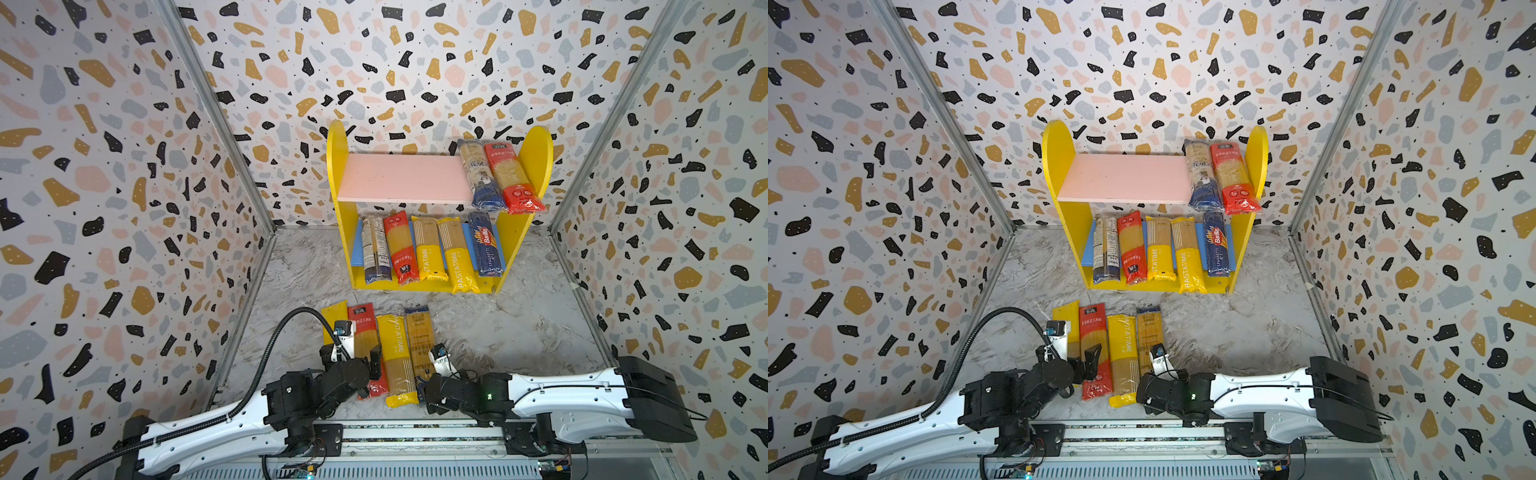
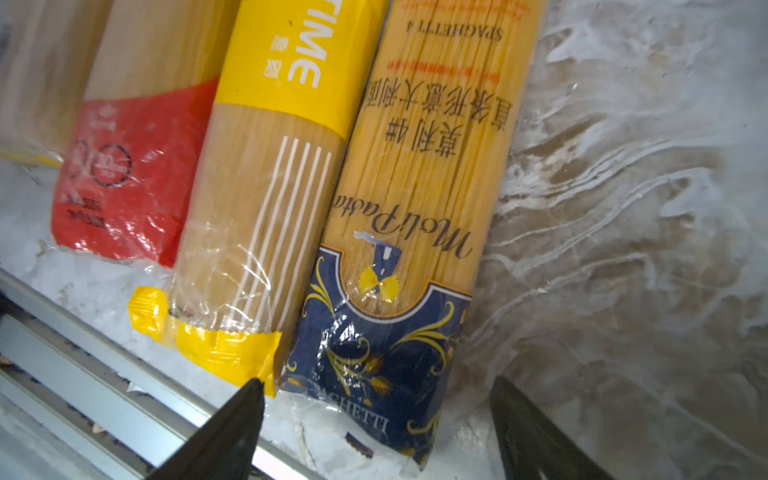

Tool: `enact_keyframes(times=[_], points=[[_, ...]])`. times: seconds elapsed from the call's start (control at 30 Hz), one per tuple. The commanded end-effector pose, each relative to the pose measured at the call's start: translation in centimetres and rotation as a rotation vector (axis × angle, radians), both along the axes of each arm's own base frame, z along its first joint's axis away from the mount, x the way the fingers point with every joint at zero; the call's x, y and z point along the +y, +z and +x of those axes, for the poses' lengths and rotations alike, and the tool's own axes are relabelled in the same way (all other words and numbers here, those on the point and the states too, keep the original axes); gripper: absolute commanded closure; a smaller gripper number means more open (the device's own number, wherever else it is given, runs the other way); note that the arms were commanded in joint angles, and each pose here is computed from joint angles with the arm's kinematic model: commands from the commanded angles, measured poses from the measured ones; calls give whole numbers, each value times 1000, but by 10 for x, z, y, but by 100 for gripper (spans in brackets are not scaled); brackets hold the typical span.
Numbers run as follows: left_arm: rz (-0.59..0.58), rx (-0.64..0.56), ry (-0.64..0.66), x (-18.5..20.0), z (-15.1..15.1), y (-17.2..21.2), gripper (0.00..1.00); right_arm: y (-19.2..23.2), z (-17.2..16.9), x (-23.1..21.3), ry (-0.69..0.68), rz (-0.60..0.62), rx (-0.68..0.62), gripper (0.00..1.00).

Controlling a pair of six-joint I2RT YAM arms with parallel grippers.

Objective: Place and organize the pasta boxes and bags onto the shelf
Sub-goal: 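Withdraw the right gripper from the shelf down to the table bags, then lower the right gripper onto the Molto Pasta bag and close it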

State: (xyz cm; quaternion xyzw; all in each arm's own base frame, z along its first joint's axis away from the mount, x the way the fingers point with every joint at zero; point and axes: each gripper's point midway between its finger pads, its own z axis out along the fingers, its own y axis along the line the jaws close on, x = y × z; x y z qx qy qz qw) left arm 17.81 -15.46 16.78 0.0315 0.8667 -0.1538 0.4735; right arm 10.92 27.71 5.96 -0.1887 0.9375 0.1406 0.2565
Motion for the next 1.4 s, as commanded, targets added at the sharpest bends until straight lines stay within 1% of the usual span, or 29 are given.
enact_keyframes(times=[0.0,0.2,0.53,0.87,1.03,1.17,1.27,1.33,1.37], points=[[-31,-23,12,-1,2,7,0,-4,9,5,-31,6,10,14],[-32,-39,18,4,2,11,0,-17,26,7,-47,-25,23,14],[-44,-56,27,7,3,18,0,-23,31,25,-19,-54,35,14],[-47,-66,25,8,3,23,0,-55,33,18,-66,-146,119,15],[-51,-69,25,9,3,24,0,-73,32,10,-95,-153,177,19],[-57,-70,25,9,3,25,0,-82,32,2,-114,-136,210,27],[-58,-71,26,9,3,25,0,-86,31,-5,-120,-142,220,40],[-58,-72,28,10,3,25,0,-88,29,-4,-107,-134,229,54],[-57,-71,27,9,3,25,0,-88,27,-2,-94,-124,233,58]])
